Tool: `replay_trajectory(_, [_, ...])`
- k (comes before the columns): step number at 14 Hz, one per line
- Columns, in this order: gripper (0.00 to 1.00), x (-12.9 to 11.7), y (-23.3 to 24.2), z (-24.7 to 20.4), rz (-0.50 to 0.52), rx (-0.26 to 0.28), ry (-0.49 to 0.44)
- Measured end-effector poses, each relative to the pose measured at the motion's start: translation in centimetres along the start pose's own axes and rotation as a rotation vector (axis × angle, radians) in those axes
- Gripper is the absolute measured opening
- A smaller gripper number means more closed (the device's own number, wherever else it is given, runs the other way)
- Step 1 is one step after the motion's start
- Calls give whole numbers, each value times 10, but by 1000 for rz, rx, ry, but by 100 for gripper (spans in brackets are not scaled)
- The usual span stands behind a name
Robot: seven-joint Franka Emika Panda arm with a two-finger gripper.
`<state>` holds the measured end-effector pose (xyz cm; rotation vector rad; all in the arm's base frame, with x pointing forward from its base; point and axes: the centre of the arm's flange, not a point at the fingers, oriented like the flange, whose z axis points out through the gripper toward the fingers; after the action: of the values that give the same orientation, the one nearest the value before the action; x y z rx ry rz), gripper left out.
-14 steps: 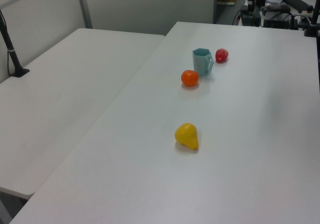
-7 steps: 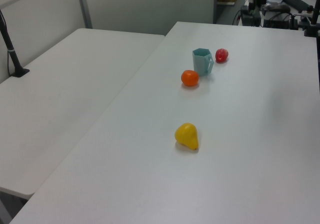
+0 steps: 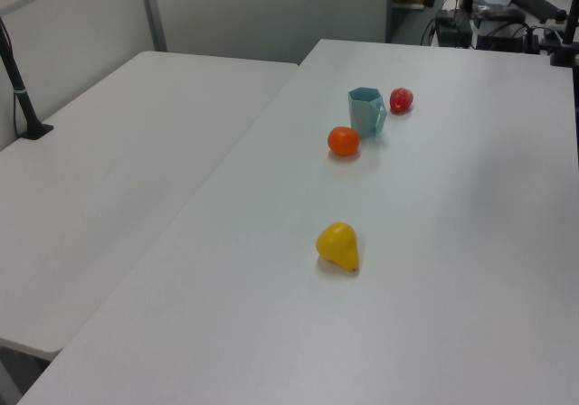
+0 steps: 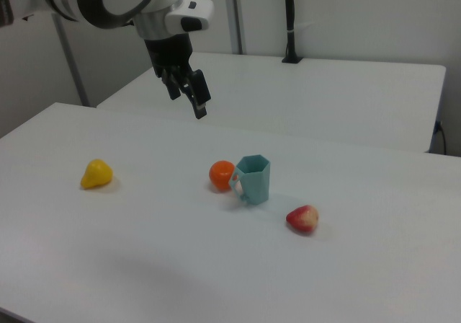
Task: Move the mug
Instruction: 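Lower the open gripper onto the rim of the teal mug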
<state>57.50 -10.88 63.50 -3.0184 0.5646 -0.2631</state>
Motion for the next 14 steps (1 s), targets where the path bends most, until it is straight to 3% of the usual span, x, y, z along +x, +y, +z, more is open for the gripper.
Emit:
replay_trajectory(4, [100, 3, 2, 18, 63, -5, -9])
replay_trajectory(10, [100, 30, -1, 130, 94, -40, -9])
replay_trajectory(14, [100, 44, -6, 173, 89, -53, 19])
